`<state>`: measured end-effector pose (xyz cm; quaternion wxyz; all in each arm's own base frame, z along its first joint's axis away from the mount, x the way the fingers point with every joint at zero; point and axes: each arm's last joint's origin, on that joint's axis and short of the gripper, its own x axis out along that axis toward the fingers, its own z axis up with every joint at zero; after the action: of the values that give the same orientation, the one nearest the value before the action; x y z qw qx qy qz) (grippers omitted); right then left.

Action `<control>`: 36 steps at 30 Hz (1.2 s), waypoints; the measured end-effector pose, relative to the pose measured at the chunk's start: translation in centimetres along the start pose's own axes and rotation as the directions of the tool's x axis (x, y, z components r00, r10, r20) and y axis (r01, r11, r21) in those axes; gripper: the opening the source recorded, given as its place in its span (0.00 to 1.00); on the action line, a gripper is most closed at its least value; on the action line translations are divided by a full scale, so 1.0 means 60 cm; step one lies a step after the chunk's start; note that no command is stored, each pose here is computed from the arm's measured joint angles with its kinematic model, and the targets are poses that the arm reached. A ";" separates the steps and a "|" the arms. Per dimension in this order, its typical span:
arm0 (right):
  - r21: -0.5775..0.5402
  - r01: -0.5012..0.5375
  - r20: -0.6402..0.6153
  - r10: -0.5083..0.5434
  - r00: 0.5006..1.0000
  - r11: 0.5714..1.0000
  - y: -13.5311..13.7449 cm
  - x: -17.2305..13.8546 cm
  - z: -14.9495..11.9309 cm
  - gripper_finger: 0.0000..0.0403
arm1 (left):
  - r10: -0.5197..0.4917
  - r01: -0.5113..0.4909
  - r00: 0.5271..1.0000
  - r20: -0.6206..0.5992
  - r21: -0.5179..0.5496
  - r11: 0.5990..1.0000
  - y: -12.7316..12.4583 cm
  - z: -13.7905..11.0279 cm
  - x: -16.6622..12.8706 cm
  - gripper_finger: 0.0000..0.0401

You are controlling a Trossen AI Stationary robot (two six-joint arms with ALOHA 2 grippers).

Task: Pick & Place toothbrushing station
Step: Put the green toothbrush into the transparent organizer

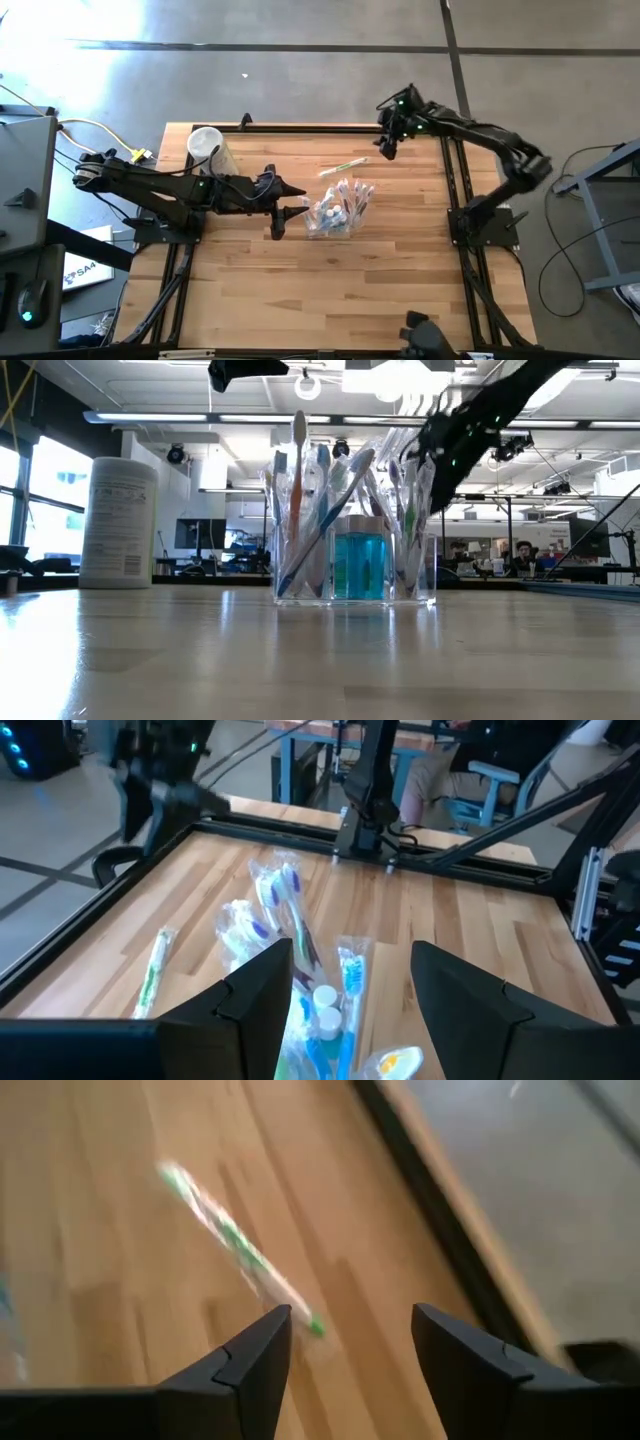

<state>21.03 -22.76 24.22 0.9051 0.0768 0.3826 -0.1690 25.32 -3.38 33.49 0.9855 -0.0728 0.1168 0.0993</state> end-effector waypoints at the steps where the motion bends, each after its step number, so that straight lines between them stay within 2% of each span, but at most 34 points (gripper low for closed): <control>1: -0.001 -0.008 -0.032 0.008 0.999 1.000 -0.004 0.016 -0.007 0.50 | 0.001 -0.001 1.000 -0.005 0.002 1.000 0.000 -0.001 0.000 0.49; 8: -0.075 -0.084 -0.125 0.075 0.989 0.994 -0.002 0.092 -0.031 0.50 | 0.005 -0.005 1.000 -0.024 0.010 1.000 0.001 -0.004 0.000 0.49; 15: -0.211 -0.120 -0.085 0.104 0.991 0.970 0.030 0.127 -0.018 0.50 | 0.005 -0.004 1.000 -0.023 0.018 1.000 0.001 -0.004 0.000 0.49; 17: -0.237 -0.108 -0.096 0.087 0.992 0.965 0.039 0.139 -0.018 0.50 | 0.005 -0.004 1.000 -0.023 0.019 1.000 0.001 -0.004 0.000 0.49; 20: -0.262 -0.044 -0.163 0.001 0.987 0.964 0.050 0.162 -0.027 0.50 | 0.005 -0.004 1.000 -0.023 0.020 1.000 0.001 -0.004 0.000 0.49; 22: -0.268 -0.023 -0.203 -0.034 0.979 0.963 0.054 0.173 -0.034 0.50 | 0.005 -0.004 1.000 -0.023 0.020 1.000 0.001 -0.004 0.000 0.49; 28: -0.243 -0.103 -0.264 0.036 0.964 0.965 0.063 0.193 -0.052 0.50 | 0.004 -0.004 1.000 -0.023 0.019 1.000 0.001 -0.004 0.000 0.49; 36: -0.240 -0.095 -0.317 0.014 0.948 0.966 0.060 0.223 -0.072 0.50 | 0.004 -0.003 1.000 -0.027 0.045 0.999 0.001 -0.005 0.000 0.49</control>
<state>28.15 -21.56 11.66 0.8399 -0.0027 0.5370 -0.0793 25.26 -3.37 33.22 0.9850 -0.0518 0.1327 0.0975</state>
